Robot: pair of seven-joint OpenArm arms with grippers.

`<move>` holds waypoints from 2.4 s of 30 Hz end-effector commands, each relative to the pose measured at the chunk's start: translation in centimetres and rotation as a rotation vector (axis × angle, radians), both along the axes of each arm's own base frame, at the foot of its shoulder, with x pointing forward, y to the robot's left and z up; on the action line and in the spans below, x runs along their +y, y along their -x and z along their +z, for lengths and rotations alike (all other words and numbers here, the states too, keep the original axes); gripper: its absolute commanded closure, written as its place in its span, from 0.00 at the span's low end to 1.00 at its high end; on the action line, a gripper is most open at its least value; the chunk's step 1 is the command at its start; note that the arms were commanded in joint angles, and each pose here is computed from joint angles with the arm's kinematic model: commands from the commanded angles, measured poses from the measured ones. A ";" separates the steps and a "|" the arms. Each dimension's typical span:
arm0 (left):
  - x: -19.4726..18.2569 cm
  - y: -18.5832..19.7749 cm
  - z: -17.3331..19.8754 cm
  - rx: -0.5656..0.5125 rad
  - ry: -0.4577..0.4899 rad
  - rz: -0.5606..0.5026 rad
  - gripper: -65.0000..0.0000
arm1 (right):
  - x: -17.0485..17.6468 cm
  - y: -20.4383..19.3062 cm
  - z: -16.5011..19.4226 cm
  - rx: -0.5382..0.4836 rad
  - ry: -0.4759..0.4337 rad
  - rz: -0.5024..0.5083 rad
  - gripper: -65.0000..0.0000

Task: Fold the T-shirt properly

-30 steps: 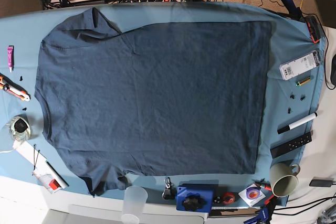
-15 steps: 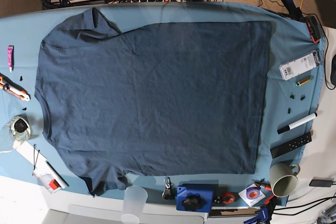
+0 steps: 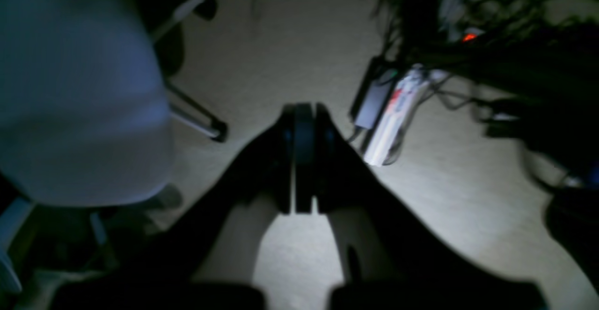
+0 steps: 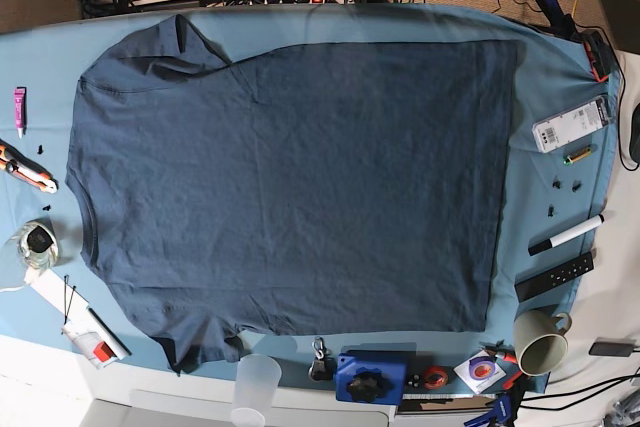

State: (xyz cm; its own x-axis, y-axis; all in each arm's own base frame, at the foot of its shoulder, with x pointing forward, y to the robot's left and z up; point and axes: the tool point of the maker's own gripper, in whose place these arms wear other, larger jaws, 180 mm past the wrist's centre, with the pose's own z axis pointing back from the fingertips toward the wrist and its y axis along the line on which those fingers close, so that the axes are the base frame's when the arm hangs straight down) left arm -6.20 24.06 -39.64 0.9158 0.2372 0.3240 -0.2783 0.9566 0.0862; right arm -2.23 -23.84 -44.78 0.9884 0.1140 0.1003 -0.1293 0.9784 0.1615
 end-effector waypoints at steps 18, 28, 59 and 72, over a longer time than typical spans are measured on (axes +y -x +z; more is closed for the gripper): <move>-2.5 -7.3 6.2 -0.194 0.034 -0.087 1.00 | -6.1 -11.9 18.2 -0.552 0.171 0.025 1.00; -2.9 -8.2 6.2 -0.222 0.046 -0.111 1.00 | -7.1 -12.6 18.7 -0.576 0.248 0.093 0.67; -3.6 -10.5 6.7 -0.308 0.062 -0.158 1.00 | -9.2 -13.4 11.4 -0.576 -0.365 -0.416 0.51; -3.5 -12.4 7.0 -0.365 0.056 -0.161 1.00 | -6.3 -14.6 10.2 -0.543 -0.439 -0.364 0.51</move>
State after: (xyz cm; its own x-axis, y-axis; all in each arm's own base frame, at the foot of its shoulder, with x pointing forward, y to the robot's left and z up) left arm 6.04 20.39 -33.24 0.7802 0.1369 0.6103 -0.1330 0.9897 -0.0521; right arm 11.85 -29.77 -35.57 0.7721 -0.3777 0.5111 0.0375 0.8299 0.5567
